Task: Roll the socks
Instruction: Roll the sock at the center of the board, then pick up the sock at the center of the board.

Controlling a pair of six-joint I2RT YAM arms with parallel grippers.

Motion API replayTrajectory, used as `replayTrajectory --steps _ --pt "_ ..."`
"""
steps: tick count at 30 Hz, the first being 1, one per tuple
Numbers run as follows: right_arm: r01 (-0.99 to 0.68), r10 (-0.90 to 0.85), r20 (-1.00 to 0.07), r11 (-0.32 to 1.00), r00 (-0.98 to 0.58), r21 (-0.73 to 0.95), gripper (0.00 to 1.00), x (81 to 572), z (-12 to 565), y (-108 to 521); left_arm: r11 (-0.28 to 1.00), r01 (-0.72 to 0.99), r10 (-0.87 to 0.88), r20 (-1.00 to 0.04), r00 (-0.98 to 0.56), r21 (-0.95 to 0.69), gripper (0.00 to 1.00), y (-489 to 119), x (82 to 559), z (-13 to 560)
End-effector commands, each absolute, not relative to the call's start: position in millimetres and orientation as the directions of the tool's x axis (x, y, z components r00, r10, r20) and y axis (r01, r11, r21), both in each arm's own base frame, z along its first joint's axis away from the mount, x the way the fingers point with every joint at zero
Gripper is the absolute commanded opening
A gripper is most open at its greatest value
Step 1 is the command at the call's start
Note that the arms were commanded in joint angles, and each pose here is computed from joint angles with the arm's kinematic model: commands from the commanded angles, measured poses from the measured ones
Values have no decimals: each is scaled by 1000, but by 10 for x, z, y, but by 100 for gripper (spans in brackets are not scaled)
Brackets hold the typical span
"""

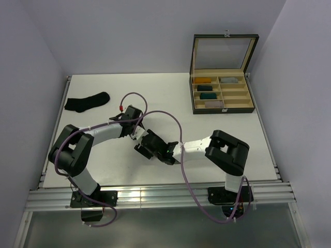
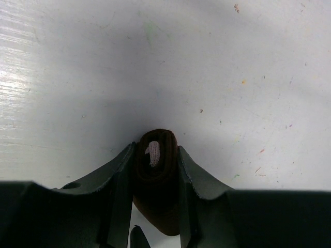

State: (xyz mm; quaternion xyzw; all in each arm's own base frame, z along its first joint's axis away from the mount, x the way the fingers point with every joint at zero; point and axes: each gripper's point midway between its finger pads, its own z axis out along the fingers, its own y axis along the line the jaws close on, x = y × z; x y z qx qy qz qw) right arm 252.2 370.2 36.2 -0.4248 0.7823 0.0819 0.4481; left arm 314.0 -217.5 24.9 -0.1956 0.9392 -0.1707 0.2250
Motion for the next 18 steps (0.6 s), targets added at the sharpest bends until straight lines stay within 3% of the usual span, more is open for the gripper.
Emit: replayTrajectory --steps 1,14,18 --pt "-712 -554 -812 644 -184 -278 70 2663 556 3896 916 -298 -367 -257 -894 -270 0 -1995 2751 -81" --pt "-751 -642 -728 599 -241 -280 63 2578 49 3901 912 -286 -357 -228 -906 -293 0 -2054 2712 -124" --pt "-762 -668 -698 585 -257 -279 50 2560 -120 3896 908 -279 -353 -210 -912 -313 0 -2104 2695 -137"
